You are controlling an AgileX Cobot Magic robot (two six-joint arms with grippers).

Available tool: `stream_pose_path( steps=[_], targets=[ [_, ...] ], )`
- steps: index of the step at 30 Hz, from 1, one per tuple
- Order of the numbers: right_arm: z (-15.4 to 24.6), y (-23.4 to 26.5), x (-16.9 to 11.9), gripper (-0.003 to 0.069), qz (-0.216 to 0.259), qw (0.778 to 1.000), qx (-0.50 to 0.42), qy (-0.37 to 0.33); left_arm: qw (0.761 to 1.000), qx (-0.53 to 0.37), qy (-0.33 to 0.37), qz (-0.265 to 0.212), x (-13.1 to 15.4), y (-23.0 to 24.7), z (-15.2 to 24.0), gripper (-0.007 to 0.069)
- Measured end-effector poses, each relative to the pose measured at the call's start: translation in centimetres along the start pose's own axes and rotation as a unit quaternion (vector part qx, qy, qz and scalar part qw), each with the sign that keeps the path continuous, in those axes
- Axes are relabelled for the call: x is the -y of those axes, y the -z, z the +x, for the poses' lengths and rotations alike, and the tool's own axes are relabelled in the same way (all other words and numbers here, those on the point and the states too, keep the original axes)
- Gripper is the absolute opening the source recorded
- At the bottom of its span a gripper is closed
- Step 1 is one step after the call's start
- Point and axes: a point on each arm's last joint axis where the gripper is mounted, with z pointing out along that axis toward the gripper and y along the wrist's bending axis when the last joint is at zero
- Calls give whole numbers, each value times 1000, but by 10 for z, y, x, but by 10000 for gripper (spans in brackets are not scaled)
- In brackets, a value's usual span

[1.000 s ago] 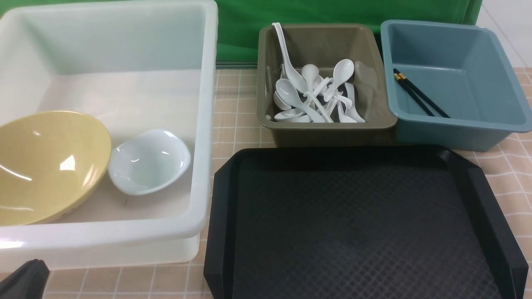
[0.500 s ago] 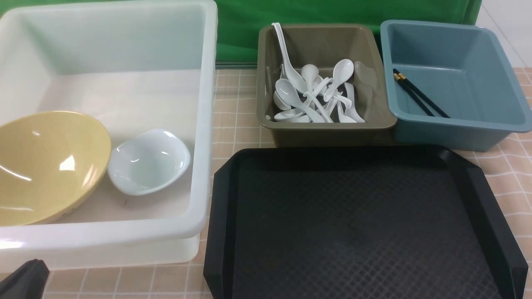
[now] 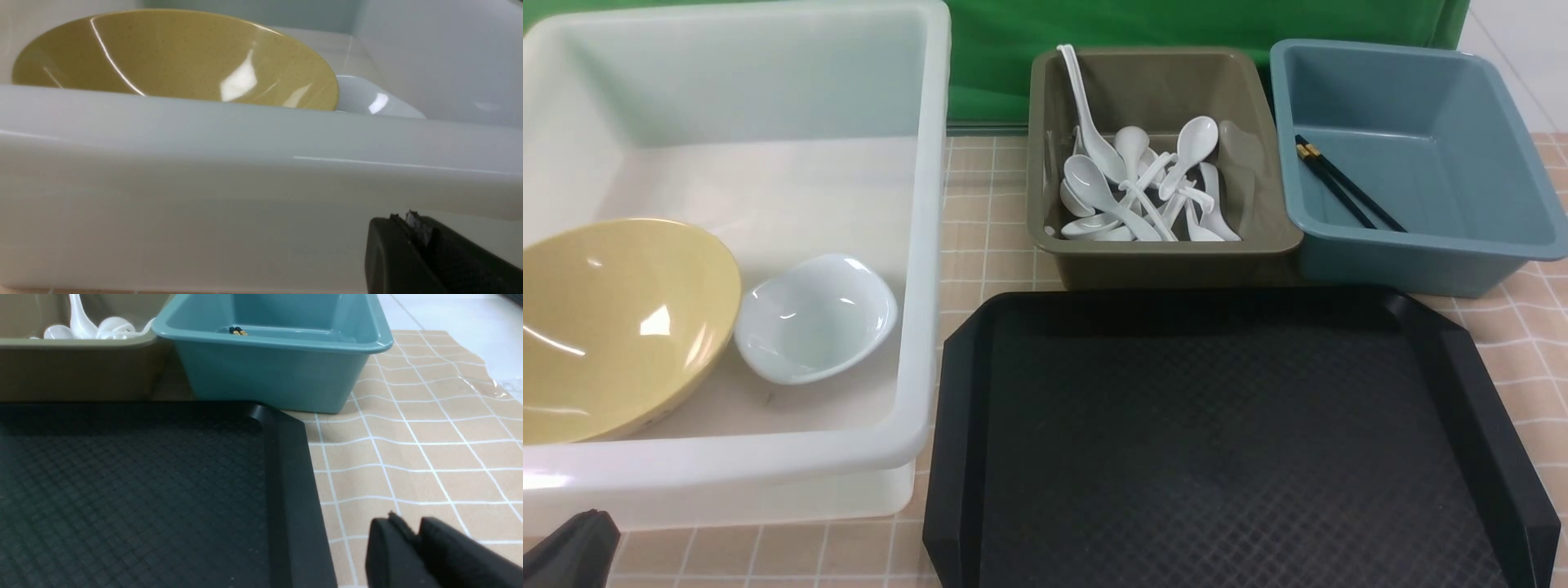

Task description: On brown table put chopsticks spoon bowls plates into blue grey white boxes.

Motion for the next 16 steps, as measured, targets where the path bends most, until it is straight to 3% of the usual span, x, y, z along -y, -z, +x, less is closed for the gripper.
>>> stream_pose_path(
  steps=[16],
  targets=[
    [0, 0, 0, 153, 0, 1000, 0, 0, 1000, 0, 0, 0, 0, 0, 0, 1]
  ],
)
